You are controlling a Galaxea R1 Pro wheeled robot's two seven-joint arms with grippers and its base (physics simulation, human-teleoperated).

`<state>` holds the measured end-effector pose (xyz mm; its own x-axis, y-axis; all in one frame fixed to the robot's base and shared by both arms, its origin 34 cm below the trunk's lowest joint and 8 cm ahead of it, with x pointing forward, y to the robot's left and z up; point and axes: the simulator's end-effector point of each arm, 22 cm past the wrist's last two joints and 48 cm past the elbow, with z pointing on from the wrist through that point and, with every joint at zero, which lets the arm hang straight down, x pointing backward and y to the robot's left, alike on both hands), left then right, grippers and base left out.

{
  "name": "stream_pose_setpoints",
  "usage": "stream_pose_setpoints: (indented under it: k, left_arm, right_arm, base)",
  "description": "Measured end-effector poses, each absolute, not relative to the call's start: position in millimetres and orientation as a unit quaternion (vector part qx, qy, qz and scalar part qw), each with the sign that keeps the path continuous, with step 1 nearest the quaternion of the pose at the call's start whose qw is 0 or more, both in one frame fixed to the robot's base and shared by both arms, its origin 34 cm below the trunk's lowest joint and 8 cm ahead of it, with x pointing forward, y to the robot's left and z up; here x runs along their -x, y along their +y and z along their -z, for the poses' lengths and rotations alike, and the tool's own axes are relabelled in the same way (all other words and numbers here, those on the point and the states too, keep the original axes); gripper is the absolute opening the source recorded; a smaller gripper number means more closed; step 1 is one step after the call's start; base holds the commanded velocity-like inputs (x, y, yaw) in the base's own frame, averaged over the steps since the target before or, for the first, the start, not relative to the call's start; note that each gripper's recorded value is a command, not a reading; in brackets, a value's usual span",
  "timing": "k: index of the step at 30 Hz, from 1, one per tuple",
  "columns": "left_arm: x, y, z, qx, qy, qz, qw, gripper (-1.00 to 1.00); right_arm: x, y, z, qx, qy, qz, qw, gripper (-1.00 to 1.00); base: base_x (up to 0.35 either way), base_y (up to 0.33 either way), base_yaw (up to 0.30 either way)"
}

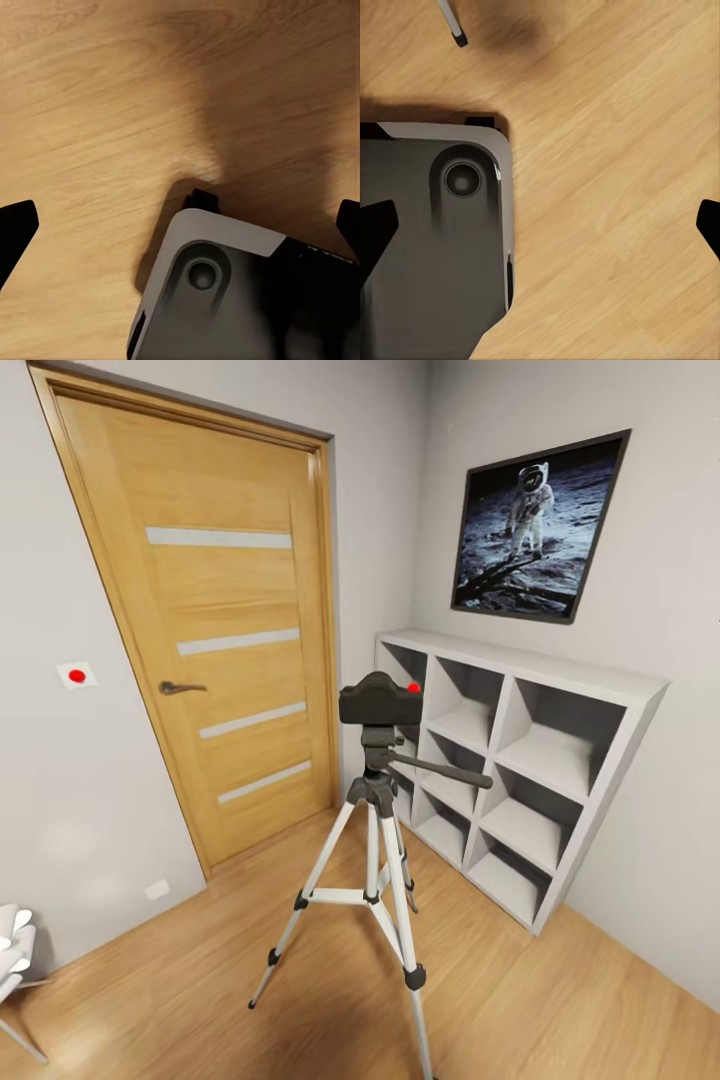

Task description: Attach the digital camera to the camera tripod in the bedroom.

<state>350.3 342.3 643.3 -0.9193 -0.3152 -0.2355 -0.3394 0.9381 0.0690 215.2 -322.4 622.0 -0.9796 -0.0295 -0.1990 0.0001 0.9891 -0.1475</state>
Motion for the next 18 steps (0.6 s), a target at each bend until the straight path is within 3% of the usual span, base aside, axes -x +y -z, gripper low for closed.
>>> stream_pose_setpoints:
  k: [18]
  left_arm:
    - [-355.5,342.3,-646.8,0.168,0.977,-0.053,0.118,1.0]
  right_arm:
    - [-219.9,-322.4,-623.4,0.007,0.992,0.074,0.106,1.0]
  base:
    - [0.0,0.0,0.0]
